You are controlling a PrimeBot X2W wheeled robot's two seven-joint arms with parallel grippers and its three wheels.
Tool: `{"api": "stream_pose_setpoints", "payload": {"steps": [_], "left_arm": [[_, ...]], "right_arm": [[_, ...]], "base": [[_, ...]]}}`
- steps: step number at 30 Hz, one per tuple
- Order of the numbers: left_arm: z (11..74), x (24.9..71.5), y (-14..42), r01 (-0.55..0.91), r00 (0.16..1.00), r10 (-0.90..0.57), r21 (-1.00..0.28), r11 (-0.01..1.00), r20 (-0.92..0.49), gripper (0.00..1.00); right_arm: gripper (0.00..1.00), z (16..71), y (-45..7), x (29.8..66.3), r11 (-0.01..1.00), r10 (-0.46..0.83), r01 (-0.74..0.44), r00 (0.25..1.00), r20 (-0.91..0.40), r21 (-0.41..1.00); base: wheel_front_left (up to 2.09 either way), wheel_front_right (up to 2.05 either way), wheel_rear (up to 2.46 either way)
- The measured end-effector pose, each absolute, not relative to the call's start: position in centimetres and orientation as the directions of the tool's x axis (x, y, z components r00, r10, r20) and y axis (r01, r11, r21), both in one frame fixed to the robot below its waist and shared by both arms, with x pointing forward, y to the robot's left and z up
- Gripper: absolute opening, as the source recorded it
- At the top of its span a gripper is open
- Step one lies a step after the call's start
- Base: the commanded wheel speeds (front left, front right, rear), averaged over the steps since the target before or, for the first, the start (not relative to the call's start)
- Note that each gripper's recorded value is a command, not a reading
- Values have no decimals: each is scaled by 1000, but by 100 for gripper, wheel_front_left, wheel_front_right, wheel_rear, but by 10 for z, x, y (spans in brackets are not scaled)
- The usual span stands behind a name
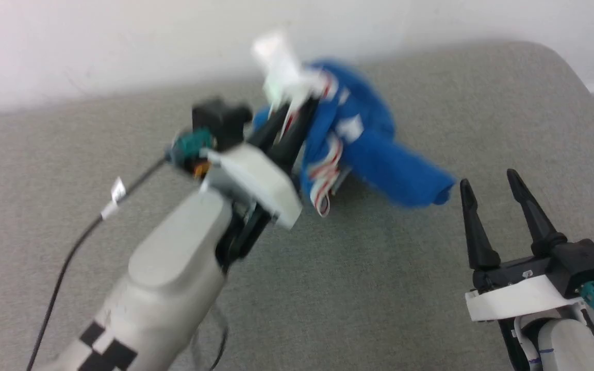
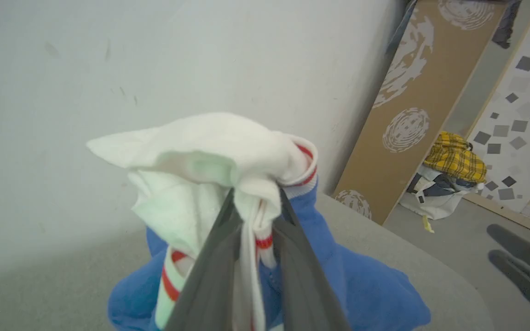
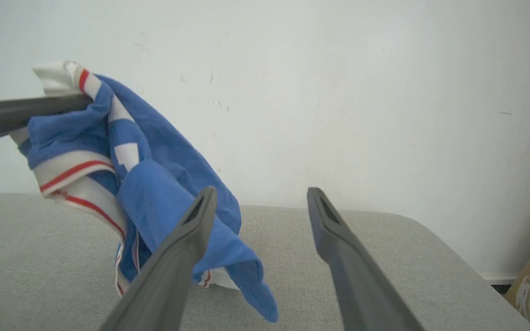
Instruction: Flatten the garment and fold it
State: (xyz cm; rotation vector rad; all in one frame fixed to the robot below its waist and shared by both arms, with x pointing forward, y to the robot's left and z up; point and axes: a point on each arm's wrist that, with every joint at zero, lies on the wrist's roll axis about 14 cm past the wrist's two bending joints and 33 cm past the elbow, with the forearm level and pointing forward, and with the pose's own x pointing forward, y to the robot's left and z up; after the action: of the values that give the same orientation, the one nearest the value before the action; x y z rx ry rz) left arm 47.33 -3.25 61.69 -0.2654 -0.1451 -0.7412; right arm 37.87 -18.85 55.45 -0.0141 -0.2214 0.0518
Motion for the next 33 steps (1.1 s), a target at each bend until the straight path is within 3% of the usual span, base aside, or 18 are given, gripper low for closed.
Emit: {"api": "stream_pose_setpoints", "payload": {"steps": [7,8,9,10,18,24,33], "left_arm": [[456,465,11,530,799,-573,-234,815,-185,0],[442,464,20,509,804,-551,-220,832,-223,7],[434,464,27,491,810,-532,-211,845,-245,91],[427,463,33,482,813,-520,-197,854,-263,100],[431,463,59,414,866,-437,-143,899,-243,100],[492,465,74,372,924,-377,-76,925,-65,100],[539,413,120,259,959,-261,28,965,115,100]], "right_arm": [[100,532,-183,386,998,64,-64,985,158,-6],[100,528,-181,387,997,71,-71,987,148,-4],[100,525,-178,389,997,78,-79,987,138,-1],[100,522,-175,390,996,87,-88,988,130,1],[100,510,-151,397,987,155,-158,983,99,18],[100,516,-144,389,983,181,-184,977,112,19],[100,533,-130,372,974,220,-227,962,162,26]], "base": [[0,0,0],[0,0,0],[0,0,0],[0,0,0],[0,0,0],[0,0,0],[0,0,0]]}}
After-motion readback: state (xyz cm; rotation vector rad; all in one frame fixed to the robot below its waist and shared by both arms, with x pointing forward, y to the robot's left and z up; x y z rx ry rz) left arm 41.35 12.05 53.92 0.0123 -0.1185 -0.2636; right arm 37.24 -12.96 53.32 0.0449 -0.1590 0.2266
